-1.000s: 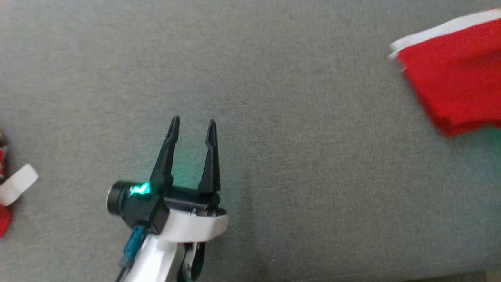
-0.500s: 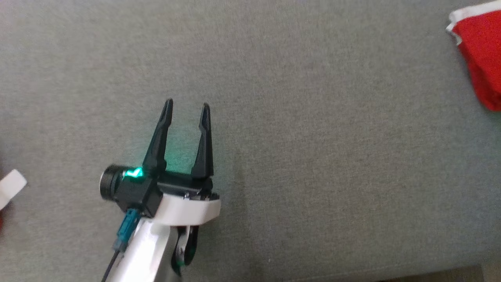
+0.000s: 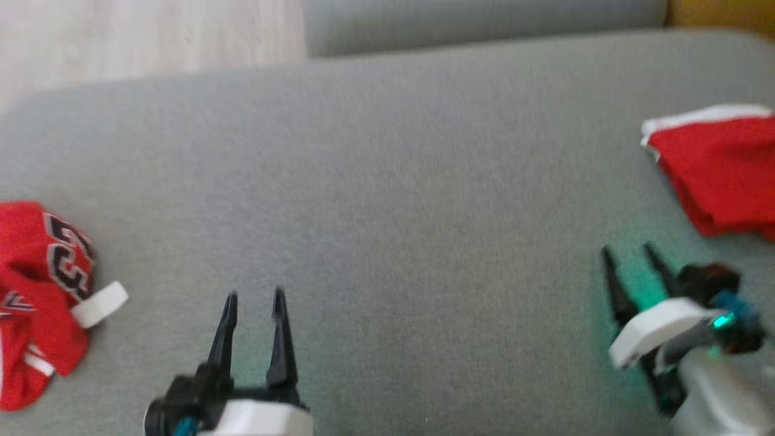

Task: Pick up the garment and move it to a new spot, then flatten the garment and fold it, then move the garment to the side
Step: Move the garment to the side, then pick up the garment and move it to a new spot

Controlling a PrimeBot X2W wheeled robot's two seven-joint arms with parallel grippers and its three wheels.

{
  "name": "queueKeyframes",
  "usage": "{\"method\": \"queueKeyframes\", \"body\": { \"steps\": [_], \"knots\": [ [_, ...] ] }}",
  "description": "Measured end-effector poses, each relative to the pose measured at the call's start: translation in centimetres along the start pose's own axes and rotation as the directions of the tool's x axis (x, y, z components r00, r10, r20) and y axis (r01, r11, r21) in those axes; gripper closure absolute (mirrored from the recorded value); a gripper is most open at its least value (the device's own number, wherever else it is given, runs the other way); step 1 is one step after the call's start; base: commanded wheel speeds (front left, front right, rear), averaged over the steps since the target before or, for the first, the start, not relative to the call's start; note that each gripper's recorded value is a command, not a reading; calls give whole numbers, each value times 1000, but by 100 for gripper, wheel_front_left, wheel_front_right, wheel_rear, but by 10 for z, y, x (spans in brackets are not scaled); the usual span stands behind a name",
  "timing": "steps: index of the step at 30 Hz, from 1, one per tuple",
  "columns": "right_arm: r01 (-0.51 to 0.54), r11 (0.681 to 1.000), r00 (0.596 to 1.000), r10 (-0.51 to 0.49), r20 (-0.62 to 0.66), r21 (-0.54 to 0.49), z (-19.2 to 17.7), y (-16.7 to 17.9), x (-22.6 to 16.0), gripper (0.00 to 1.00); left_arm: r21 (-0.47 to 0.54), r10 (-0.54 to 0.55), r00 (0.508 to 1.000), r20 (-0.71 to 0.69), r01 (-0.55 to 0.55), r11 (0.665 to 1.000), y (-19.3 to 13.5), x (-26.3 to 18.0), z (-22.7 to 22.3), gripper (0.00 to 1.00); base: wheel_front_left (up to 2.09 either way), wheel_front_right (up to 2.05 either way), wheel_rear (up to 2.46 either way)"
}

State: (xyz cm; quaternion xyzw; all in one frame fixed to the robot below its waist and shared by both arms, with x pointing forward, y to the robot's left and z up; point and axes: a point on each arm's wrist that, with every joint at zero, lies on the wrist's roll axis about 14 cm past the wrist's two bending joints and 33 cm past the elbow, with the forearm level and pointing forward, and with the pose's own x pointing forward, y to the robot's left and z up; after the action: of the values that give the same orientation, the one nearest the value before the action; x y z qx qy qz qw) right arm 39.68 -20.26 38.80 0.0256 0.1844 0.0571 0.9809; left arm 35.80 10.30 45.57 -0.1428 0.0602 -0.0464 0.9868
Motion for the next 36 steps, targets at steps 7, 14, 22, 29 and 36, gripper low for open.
{"method": "queueKeyframes", "body": {
  "steps": [7, 14, 22, 29, 36],
  "knots": [
    [-89, 994, 972, 73, 225, 58, 47, 50, -33, 0, 25, 65, 996, 65, -67, 997, 21, -43, 15, 0, 0, 0, 0],
    [-91, 995, 938, 71, 339, 41, 56, 67, -82, 0, 76, 50, 991, 124, -60, 995, 27, -73, 26, 0, 0, 0, 0],
    [-73, 997, 948, 76, 310, -21, 39, 71, -99, 0, 106, 42, 991, 125, -56, 993, 30, -81, 25, 0, 0, 0, 0],
    [-64, 998, 947, 66, 314, -20, 39, 70, -101, 0, 112, 31, 992, 125, -45, 993, 29, -80, 25, 0, 0, 0, 0],
    [-56, 998, 947, 59, 314, -19, 39, 68, -100, 0, 111, 45, 991, 123, -59, 992, 32, -82, 24, 0, 0, 0, 0]
  ]
}}
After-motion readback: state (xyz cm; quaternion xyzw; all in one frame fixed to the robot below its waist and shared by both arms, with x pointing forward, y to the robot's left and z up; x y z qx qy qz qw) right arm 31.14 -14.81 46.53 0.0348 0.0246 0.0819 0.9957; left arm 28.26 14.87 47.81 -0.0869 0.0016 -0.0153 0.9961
